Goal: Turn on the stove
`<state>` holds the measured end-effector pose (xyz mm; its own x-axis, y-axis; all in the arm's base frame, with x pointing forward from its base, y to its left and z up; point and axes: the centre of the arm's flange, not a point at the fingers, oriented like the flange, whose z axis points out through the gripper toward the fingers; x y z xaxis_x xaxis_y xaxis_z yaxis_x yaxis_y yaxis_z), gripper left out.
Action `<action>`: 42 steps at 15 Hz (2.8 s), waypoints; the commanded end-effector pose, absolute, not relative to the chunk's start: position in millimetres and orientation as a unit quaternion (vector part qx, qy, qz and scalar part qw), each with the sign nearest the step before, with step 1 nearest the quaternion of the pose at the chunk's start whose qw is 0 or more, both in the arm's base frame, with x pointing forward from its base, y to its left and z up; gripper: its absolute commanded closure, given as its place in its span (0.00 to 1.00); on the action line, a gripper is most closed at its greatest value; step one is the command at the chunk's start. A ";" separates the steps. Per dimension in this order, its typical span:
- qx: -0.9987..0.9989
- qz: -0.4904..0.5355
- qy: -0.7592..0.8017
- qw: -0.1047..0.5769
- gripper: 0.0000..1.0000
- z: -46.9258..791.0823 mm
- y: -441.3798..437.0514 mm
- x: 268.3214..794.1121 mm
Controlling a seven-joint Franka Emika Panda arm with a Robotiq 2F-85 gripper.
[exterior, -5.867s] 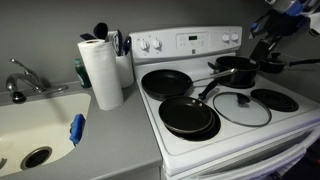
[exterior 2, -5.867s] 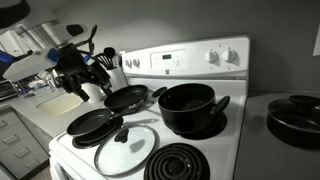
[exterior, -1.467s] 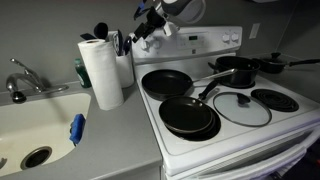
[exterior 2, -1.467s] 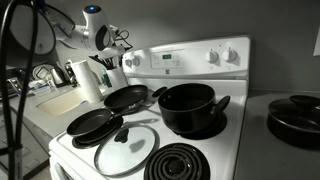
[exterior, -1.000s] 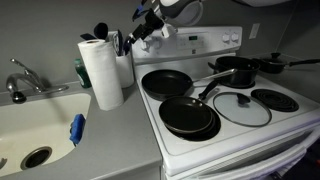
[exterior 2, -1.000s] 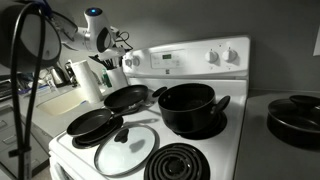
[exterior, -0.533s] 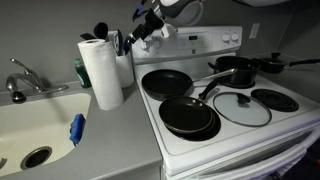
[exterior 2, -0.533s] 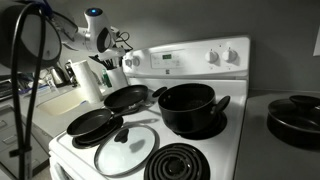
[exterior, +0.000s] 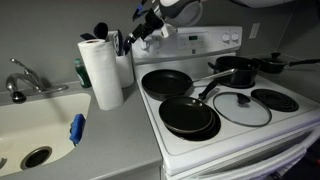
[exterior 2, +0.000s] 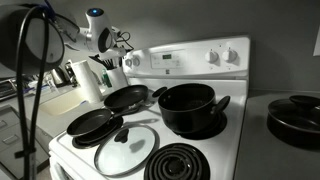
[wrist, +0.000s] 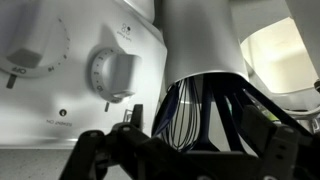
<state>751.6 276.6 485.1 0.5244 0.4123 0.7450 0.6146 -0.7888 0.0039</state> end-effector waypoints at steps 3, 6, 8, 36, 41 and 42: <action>-0.863 -0.391 -0.289 0.137 0.00 482.5 272.7 778.4; -0.862 -0.395 -0.286 0.139 0.00 480.9 269.7 785.1; -0.861 -0.397 -0.286 0.141 0.00 480.2 272.1 787.3; -0.893 -0.344 -0.250 0.149 0.00 509.9 283.8 779.4; -0.902 -0.336 -0.221 0.156 0.00 503.9 274.9 781.6; -0.902 -0.335 -0.221 0.160 0.00 503.6 275.5 781.8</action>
